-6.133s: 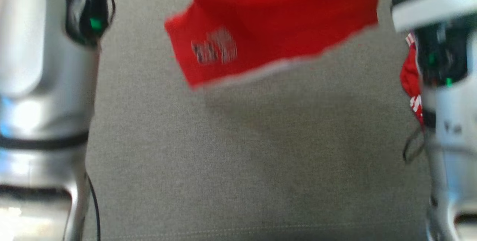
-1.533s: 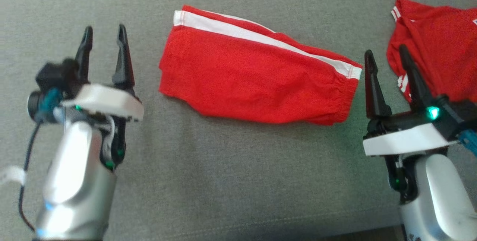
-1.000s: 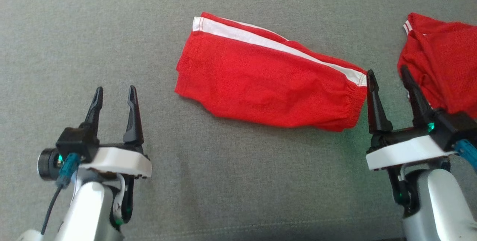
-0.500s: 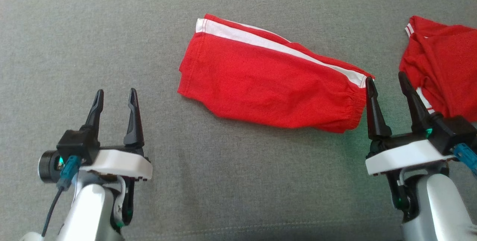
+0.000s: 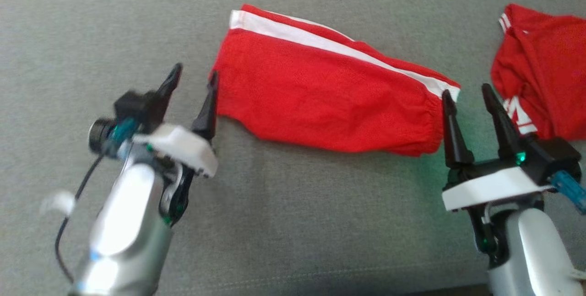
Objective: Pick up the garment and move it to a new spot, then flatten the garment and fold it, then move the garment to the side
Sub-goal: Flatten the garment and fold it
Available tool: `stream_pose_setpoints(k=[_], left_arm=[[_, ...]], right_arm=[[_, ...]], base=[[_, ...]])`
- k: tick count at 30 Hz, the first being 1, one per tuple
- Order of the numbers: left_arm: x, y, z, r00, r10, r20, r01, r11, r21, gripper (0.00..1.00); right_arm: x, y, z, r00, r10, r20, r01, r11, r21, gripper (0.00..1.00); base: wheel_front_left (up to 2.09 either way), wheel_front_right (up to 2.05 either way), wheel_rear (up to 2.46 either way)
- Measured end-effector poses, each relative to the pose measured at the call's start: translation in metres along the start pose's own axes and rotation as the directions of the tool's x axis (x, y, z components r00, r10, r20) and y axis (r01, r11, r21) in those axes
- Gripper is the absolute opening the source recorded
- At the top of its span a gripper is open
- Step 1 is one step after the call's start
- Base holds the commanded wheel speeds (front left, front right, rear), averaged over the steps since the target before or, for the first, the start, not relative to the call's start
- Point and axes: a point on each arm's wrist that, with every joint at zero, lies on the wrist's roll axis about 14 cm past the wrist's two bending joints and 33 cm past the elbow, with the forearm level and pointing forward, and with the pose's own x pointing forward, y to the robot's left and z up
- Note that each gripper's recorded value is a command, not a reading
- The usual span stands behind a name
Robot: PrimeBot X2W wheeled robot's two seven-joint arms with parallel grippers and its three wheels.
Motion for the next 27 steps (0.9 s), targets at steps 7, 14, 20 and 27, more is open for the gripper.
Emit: stream_pose_setpoints(k=[7, 14, 20, 27], left_arm=[[0.027, -0.012, -0.055, 0.968, -0.083, -0.236, 0.081, 0.997, -0.02, 1.0], [0.043, -0.009, -0.08, 0.932, -0.089, -0.351, 0.089, 0.996, -0.016, 1.0], [0.049, -0.018, -0.083, 0.914, -0.123, -0.386, 0.118, 0.992, -0.037, 0.0], [0.044, -0.011, -0.077, 0.939, -0.098, -0.33, 0.081, 0.995, -0.065, 0.0]], right_arm=[[0.005, -0.006, -0.003, 1.0, -0.015, -0.006, 0.015, 1.0, 0.008, 1.0], [-0.001, -0.018, -0.015, 0.998, -0.051, -0.037, 0.052, 0.998, 0.027, 1.0], [-0.003, -0.021, -0.02, 0.997, -0.06, -0.05, 0.062, 0.997, 0.037, 1.0], [0.001, -0.017, -0.019, 0.998, -0.048, -0.045, 0.05, 0.998, 0.048, 1.0]], base=[[0.0, 0.0, 0.0], [0.0, 0.0, 0.0], [0.0, 0.0, 0.0], [0.0, 0.0, 0.0]])
